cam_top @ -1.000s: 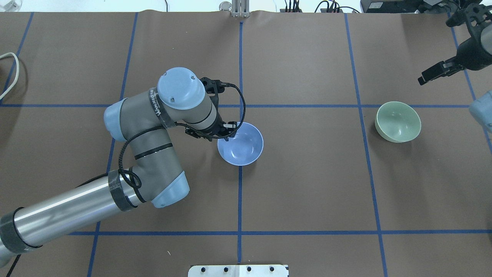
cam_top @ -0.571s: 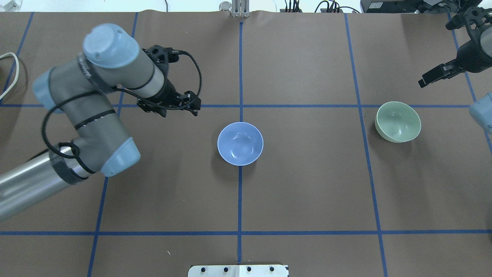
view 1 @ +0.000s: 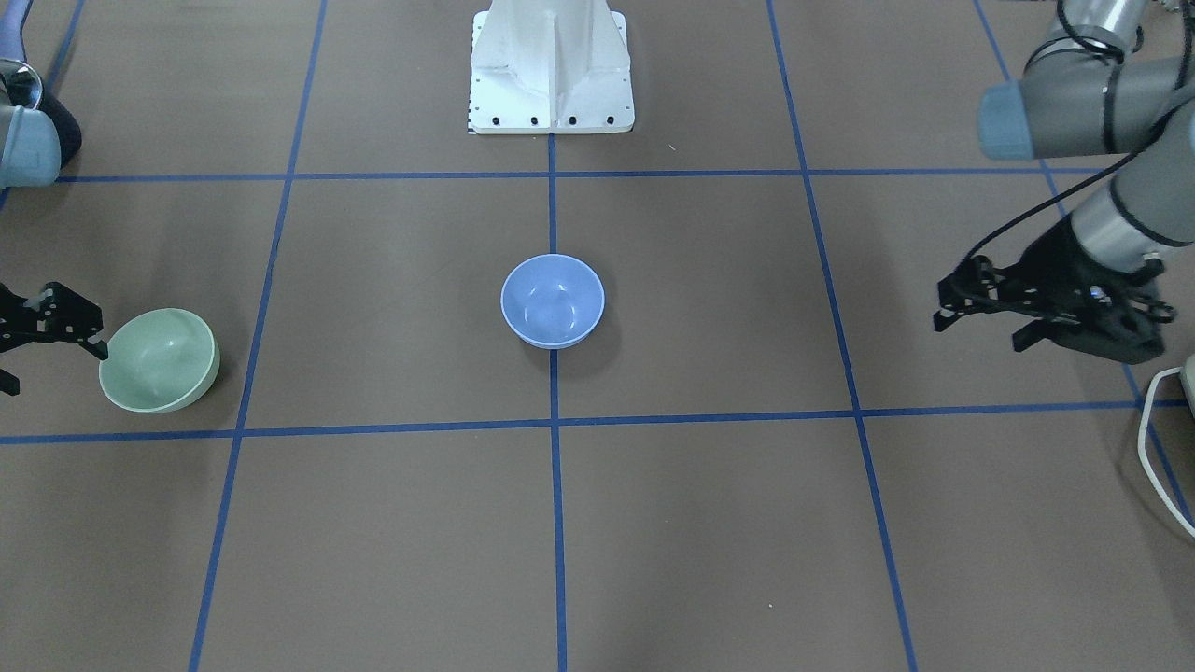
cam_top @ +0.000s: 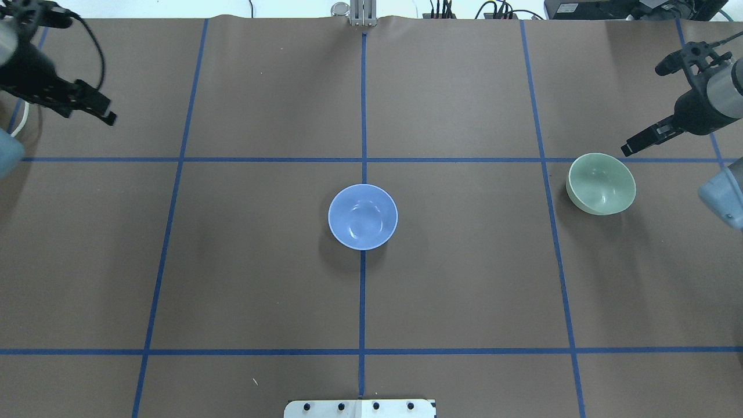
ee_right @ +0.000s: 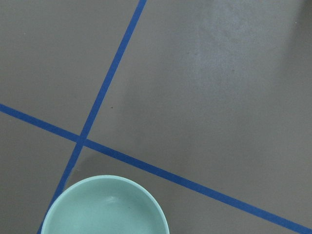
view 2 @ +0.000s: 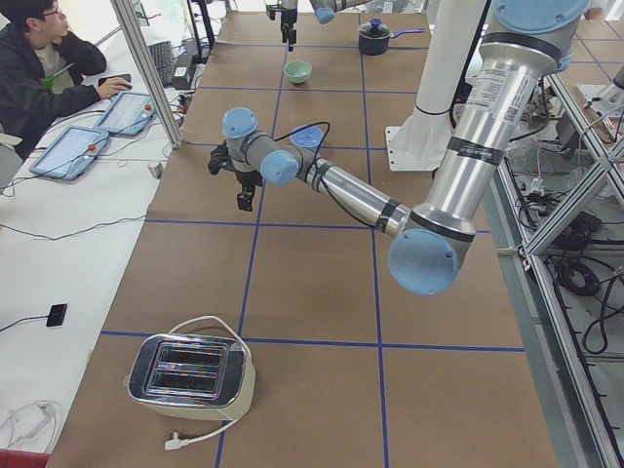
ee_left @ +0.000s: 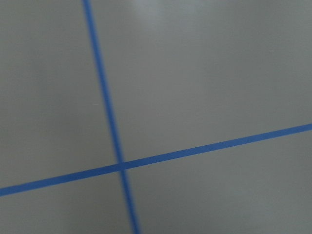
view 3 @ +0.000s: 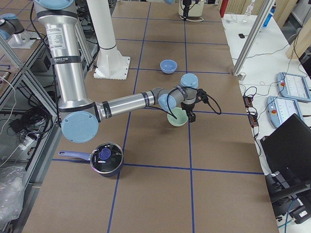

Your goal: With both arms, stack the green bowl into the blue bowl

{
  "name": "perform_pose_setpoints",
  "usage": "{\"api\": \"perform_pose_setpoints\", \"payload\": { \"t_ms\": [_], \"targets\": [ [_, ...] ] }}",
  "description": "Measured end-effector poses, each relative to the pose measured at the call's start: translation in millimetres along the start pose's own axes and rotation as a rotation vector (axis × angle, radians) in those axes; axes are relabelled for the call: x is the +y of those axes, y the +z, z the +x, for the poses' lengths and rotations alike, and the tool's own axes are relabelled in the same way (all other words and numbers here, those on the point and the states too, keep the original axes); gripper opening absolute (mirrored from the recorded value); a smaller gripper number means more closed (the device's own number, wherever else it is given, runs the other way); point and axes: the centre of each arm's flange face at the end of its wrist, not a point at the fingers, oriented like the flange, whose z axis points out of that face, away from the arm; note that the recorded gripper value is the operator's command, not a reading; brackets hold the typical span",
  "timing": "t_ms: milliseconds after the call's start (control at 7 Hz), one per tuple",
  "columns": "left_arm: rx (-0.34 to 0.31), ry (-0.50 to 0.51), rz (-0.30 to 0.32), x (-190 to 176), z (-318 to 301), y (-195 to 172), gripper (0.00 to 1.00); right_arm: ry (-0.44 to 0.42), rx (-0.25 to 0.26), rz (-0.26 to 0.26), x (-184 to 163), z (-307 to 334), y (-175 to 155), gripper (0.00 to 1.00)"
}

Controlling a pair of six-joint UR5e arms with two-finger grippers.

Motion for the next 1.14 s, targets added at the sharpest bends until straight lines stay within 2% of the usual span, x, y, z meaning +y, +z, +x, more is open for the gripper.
{"api": "perform_pose_setpoints", "payload": {
  "t_ms": [286,571,714,857,1000,1143],
  "targets": [
    [-0.072,0.06,-0.074,33,-125,-57,0.98,-0.013,0.014,-0.021,10,-4,17,0.98],
    [-0.082,0.076,-0.128,77,-229,-105,0.98,-0.014,0.043,-0.058,17,-2,41,0.94],
    [-0.09,0.065,-0.133,103,-270,-117,0.98,-0.016,0.058,-0.074,19,0,54,0.83],
    [-0.105,0.062,-0.135,122,-291,-121,0.98,-0.022,0.065,-0.079,21,3,67,0.38],
    [-0.113,0.061,-0.135,135,-302,-120,0.98,-0.031,0.062,-0.074,23,6,78,0.0],
    [-0.115,0.059,-0.136,142,-306,-118,0.98,-0.038,0.054,-0.07,23,7,82,0.0]
  ]
}}
